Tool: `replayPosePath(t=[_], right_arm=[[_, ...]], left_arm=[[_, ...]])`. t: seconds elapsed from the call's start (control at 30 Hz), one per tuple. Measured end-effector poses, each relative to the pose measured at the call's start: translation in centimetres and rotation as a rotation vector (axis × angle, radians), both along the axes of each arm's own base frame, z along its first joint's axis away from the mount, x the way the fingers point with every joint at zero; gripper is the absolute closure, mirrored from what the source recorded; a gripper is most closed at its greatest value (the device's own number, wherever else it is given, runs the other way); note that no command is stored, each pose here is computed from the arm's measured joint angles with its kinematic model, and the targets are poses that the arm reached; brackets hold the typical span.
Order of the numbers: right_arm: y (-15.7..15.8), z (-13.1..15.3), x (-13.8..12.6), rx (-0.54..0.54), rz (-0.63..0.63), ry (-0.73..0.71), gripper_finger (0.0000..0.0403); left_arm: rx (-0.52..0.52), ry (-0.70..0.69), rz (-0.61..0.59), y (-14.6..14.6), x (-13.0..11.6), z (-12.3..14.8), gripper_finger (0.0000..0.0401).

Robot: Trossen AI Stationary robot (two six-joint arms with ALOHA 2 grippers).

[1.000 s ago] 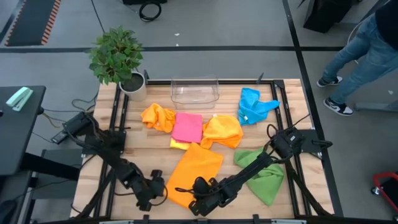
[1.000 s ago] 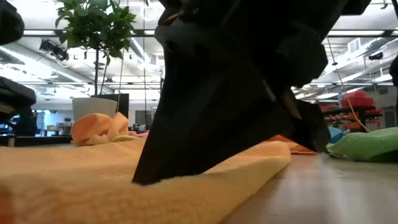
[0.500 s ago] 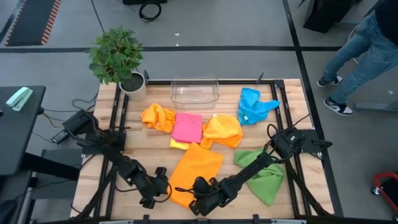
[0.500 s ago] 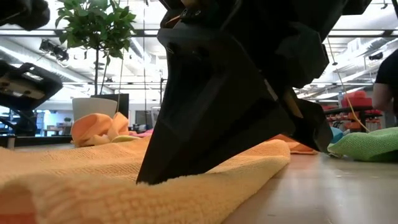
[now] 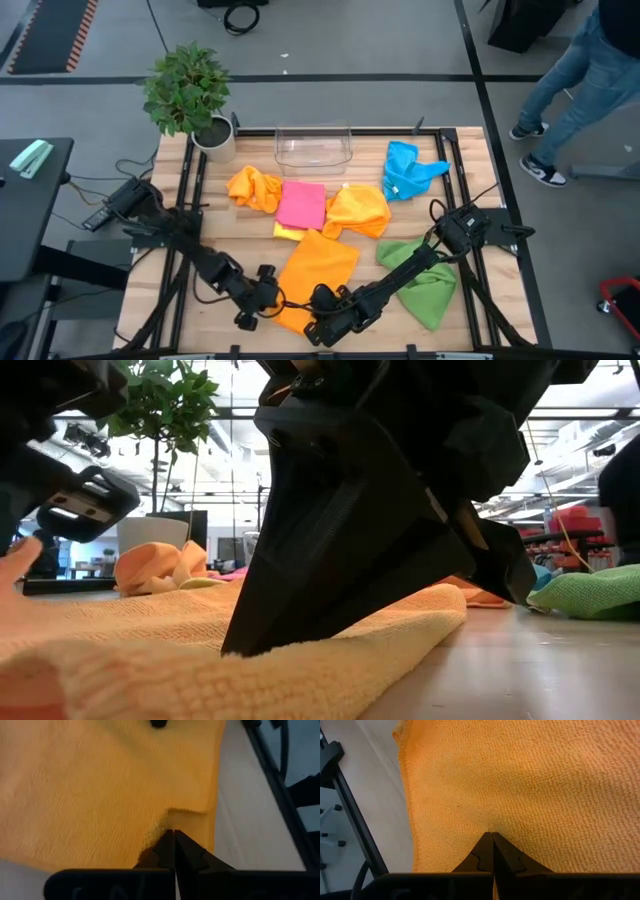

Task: Fold microfiber towels
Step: Fold the bottom orange microfiber cloth

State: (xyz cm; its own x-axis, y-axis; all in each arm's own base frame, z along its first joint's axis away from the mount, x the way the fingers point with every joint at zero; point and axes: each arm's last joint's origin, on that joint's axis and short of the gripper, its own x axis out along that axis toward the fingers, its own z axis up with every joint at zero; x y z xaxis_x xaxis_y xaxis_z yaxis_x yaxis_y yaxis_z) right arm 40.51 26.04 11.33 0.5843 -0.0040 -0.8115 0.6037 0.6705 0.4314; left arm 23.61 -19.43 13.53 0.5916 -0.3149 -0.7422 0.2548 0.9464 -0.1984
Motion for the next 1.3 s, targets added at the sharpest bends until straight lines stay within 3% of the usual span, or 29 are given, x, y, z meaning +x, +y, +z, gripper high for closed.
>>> replayPosePath(t=[0.27,0.97,1.3], right_arm=[[-0.3,0.0,0.1,-0.008,-0.004,-0.002,0.0399],[-0.3,-0.1,0.2,-0.021,-0.010,-0.007,0.0399],[-0.3,-0.1,0.2,-0.021,-0.011,-0.007,0.0400]], left_arm=[[-0.036,0.072,0.027,-0.6,-0.2,-1.5,0.0398],[-0.003,0.174,0.029,-1.0,-2.4,-0.8,0.0396],[0.036,0.169,0.001,-0.1,-3.8,1.7,0.0397]])
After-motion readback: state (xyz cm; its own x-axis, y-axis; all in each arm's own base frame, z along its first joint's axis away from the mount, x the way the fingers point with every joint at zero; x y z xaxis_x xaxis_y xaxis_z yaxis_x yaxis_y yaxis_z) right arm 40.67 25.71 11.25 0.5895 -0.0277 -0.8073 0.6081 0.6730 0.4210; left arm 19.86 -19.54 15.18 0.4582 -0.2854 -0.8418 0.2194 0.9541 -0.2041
